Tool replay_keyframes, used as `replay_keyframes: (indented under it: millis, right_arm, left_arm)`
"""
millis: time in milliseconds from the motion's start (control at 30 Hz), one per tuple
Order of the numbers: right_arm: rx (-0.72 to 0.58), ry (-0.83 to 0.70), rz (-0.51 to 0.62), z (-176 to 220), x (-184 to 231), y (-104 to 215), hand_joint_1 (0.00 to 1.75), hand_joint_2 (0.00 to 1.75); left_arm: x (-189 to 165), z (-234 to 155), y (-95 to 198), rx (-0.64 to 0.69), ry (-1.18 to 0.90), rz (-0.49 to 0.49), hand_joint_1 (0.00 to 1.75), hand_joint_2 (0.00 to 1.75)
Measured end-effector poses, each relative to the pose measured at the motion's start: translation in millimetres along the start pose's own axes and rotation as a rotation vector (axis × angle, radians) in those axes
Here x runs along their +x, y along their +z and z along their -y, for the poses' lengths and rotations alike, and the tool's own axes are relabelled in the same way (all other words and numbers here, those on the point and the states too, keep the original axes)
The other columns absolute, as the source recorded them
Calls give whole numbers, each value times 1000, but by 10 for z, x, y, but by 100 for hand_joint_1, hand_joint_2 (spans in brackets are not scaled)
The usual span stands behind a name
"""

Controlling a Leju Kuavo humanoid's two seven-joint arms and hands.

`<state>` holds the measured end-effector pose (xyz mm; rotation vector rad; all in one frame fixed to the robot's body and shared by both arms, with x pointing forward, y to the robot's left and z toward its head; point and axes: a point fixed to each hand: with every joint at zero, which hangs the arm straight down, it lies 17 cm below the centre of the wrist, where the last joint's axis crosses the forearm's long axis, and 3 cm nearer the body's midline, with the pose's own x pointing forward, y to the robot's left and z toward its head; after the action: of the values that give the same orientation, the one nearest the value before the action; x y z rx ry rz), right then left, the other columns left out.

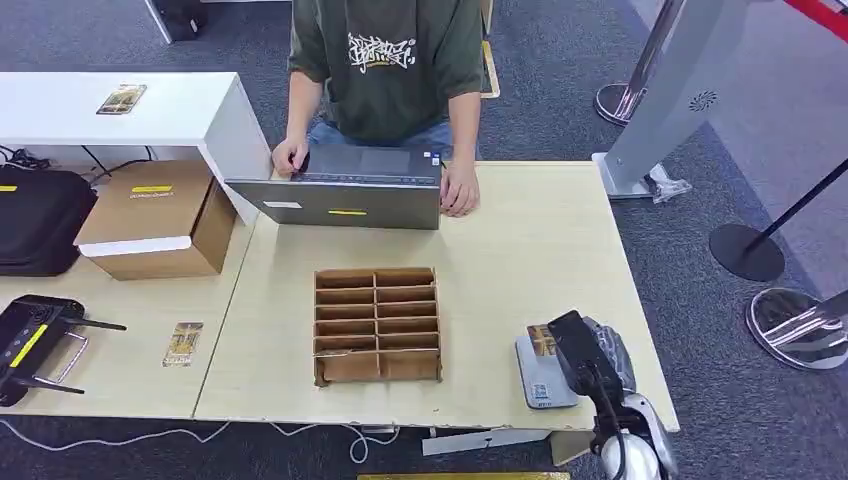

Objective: Pass the card to the sensor for recognition and then transmit it.

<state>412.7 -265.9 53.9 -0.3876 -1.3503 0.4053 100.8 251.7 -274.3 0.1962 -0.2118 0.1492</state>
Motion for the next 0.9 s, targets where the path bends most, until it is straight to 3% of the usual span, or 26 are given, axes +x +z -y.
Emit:
replay_keyframes:
  millis: [900]
  right_arm:
    - [32, 87, -161, 60, -712, 125, 175, 175]
  left_arm:
    - [-51, -63, -7, 21, 35, 0, 0, 0]
